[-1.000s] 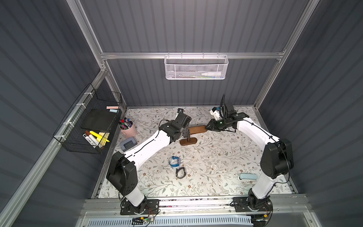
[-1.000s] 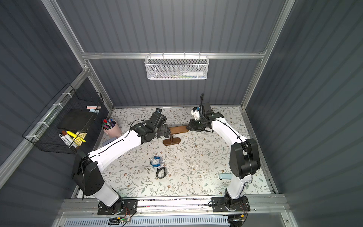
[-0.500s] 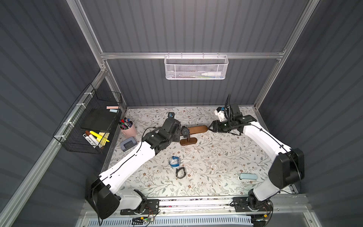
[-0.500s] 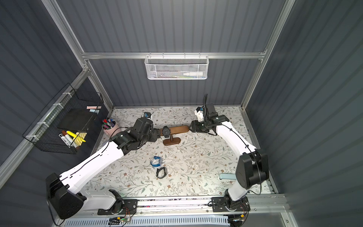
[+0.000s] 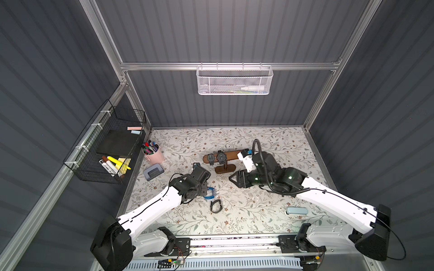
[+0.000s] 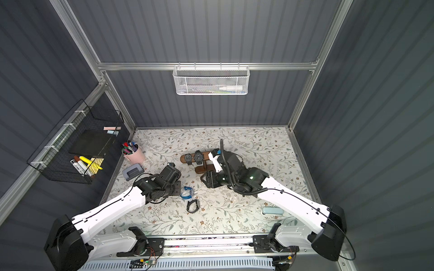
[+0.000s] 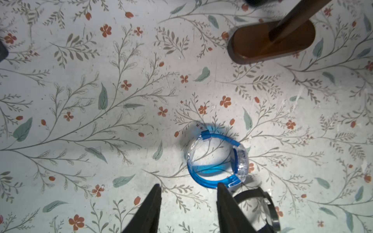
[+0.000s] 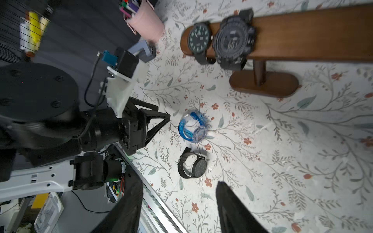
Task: Place watch on stand
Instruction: Pick up the watch at the center of the board.
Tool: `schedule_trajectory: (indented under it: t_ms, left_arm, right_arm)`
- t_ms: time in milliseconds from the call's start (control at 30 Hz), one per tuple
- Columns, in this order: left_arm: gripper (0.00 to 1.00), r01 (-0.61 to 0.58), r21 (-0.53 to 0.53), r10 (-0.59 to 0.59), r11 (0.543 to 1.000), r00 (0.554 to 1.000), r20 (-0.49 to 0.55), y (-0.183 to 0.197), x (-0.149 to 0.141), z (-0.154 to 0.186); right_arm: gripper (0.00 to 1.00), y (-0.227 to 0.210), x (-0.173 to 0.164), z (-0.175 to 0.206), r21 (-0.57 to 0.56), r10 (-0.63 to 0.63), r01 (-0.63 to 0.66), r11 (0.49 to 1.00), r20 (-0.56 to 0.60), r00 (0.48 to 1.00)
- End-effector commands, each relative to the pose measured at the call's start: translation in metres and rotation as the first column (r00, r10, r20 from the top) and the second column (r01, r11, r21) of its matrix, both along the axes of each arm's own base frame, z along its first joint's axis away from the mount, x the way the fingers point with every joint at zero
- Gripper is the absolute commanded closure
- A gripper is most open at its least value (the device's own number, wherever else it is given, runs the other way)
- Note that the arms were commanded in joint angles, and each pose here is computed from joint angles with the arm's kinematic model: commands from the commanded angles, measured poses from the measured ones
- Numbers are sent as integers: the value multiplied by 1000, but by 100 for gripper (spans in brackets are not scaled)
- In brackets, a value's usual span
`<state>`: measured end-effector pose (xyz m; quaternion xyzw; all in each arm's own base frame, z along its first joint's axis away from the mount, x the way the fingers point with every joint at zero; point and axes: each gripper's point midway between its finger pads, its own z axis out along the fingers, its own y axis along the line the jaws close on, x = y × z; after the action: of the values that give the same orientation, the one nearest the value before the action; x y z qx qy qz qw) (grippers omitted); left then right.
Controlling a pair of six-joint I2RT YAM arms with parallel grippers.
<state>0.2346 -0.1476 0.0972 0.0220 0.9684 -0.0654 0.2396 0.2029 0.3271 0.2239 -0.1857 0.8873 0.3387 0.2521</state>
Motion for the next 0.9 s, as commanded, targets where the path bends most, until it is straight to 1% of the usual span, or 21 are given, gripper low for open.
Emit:
schedule_trajectory:
  t_ms: [0, 100, 200, 300, 400, 433, 500, 567, 633, 700, 867]
  left_arm:
    - [56, -16, -83, 18, 996, 1000, 21, -10, 0, -12]
    - [57, -34, -110, 42, 993, 997, 71, -8, 3, -18]
    - [57, -25, -124, 38, 992, 994, 99, -8, 5, -20]
    - [57, -33, -110, 45, 993, 992, 114, -6, 8, -19]
    - [57, 3, -119, 13, 993, 991, 131, -11, 9, -20]
    - [57, -4, -122, 19, 993, 993, 121, -11, 9, -23]
    - [57, -11, -95, 21, 995, 995, 101, -9, 9, -30]
    - [57, -25, -52, 29, 998, 995, 92, -4, 10, -37]
    - [57, -23, -42, 26, 999, 997, 68, -2, 6, -46]
    - [57, -17, -53, 18, 998, 999, 27, -3, -2, -56]
    - [58, -23, -37, 24, 999, 1000, 20, -4, 2, -67]
  right_arm:
    - [39, 25, 0, -14, 6, -52, 52, 999, -29, 998]
    - [39, 44, -7, -23, -3, -31, 31, 1000, -24, 999]
    - [40, 54, -12, -33, 0, -18, 18, 1000, -30, 999]
    - [40, 57, -14, -43, 10, -7, 7, 1000, -22, 1000]
    - [40, 55, -14, -52, -1, -9, 9, 1000, -10, 1000]
    - [40, 52, -13, -58, -17, -18, 18, 1000, -9, 1000]
    - [40, 48, -14, -66, -31, -35, 34, 999, -22, 999]
    - [40, 49, -18, -73, -12, -31, 31, 999, -39, 999]
    - [40, 48, -21, -77, 4, -29, 30, 1000, -51, 998]
    - [40, 47, -22, -76, 5, -28, 28, 1000, -51, 998]
    - [40, 45, -22, -69, -31, -1, 0, 1000, -32, 999]
